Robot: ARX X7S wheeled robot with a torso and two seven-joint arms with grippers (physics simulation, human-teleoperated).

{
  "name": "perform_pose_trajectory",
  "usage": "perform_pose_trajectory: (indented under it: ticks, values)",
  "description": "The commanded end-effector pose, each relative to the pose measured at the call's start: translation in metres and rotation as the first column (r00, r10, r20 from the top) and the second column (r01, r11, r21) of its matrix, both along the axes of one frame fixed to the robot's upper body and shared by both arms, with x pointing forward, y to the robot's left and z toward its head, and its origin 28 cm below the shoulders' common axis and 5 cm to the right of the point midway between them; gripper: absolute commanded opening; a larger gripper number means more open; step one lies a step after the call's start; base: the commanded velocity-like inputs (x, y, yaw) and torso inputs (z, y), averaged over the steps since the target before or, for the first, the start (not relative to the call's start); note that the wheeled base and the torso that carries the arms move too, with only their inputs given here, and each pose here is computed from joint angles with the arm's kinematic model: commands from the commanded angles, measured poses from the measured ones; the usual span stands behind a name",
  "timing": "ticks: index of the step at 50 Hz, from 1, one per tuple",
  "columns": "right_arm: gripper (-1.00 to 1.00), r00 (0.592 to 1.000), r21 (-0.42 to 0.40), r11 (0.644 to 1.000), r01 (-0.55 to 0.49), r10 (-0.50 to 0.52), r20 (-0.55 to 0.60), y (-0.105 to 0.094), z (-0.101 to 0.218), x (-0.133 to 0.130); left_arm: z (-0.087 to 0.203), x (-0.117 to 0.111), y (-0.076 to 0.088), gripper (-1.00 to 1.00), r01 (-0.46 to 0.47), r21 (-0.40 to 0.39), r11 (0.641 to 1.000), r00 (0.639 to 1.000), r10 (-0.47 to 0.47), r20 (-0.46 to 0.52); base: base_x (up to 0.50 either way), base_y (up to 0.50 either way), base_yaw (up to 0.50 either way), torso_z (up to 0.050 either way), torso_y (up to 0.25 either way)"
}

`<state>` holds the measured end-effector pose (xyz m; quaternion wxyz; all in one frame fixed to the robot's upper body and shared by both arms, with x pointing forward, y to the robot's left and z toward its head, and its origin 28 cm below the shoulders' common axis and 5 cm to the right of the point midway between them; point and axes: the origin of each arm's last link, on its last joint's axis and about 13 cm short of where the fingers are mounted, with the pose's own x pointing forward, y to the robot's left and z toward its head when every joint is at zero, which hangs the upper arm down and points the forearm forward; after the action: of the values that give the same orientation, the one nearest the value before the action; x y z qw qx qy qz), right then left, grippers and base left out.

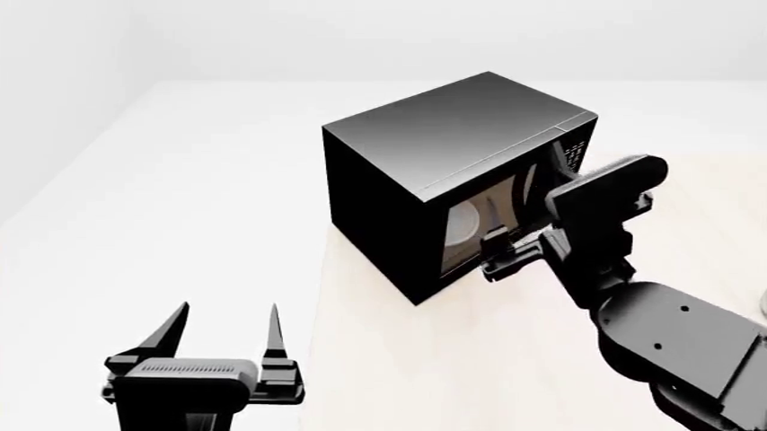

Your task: Close the microwave.

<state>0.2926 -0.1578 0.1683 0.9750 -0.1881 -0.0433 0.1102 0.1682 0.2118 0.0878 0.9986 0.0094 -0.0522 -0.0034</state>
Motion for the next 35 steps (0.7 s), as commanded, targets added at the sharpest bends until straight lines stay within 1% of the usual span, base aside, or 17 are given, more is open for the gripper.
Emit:
perform_pose_trajectory:
  ticks: [1,6,15,16,18,20,23,29,32,33,35]
  values:
    - [1.0,0.992,0.013,1.0,0.02,-0.022,0.121,0.008,0.015,-0.044,0.001,-0.001,0.0,1.0,0.0,-0.001,1.0,1.0,0.0,0.003,0.0,0.0,0.0,0.0,0.0]
    - [1.0,0.99,0.042,0.999,0.023,-0.029,0.138,0.008,0.012,-0.057,0.002,0.0,0.002,1.0,-0.006,-0.005,1.0,1.0,0.006,0.006,0.0,0.0,0.0,0.0,0.0]
    - [1.0,0.984,0.08,0.997,0.021,-0.035,0.177,0.009,0.015,-0.07,0.004,0.0,0.002,1.0,-0.008,-0.006,1.0,1.0,0.008,0.01,0.0,0.0,0.0,0.0,0.0]
    - [1.0,0.981,0.107,0.994,0.005,-0.026,0.194,0.01,0.015,-0.074,0.004,-0.001,0.002,1.0,-0.008,-0.006,1.0,1.0,0.008,0.011,0.0,0.0,0.0,0.0,0.0]
    - [1.0,0.979,0.123,0.992,-0.002,-0.023,0.2,0.01,0.014,-0.08,0.003,0.0,0.002,1.0,-0.008,-0.005,1.0,1.0,0.008,0.011,0.0,0.0,0.0,0.0,0.0]
    - [1.0,0.979,0.118,0.993,0.002,-0.026,0.205,0.01,0.013,-0.08,0.004,-0.001,0.002,1.0,-0.008,-0.006,1.0,1.0,0.008,0.012,0.0,0.0,0.0,0.0,0.0]
    - [1.0,0.977,0.151,0.988,0.0,-0.032,0.209,0.01,0.011,-0.08,0.005,-0.001,0.002,1.0,-0.007,-0.006,1.0,1.0,0.007,0.014,0.0,0.0,0.0,0.0,0.0]
    - [1.0,0.975,0.191,0.982,-0.006,-0.037,0.217,0.009,0.009,-0.079,0.006,-0.003,0.003,1.0,-0.007,-0.006,1.0,1.0,0.007,0.019,0.0,0.0,0.0,0.0,0.0]
    - [1.0,0.975,0.191,0.982,-0.006,-0.037,0.217,0.009,0.009,-0.079,0.006,-0.003,0.003,1.0,-0.007,-0.006,1.0,1.0,0.007,0.019,0.0,0.0,0.0,0.0,0.0]
    - [1.0,0.972,0.21,0.978,-0.003,-0.047,0.23,0.009,0.009,-0.079,0.007,-0.003,0.003,1.0,-0.008,-0.008,1.0,1.0,0.008,0.024,0.0,0.0,0.0,0.0,0.0]
    - [1.0,0.971,0.219,0.976,-0.002,-0.051,0.234,0.009,0.008,-0.079,0.009,-0.003,0.003,1.0,-0.008,-0.009,1.0,1.0,0.009,0.025,0.0,0.0,0.0,0.0,0.0]
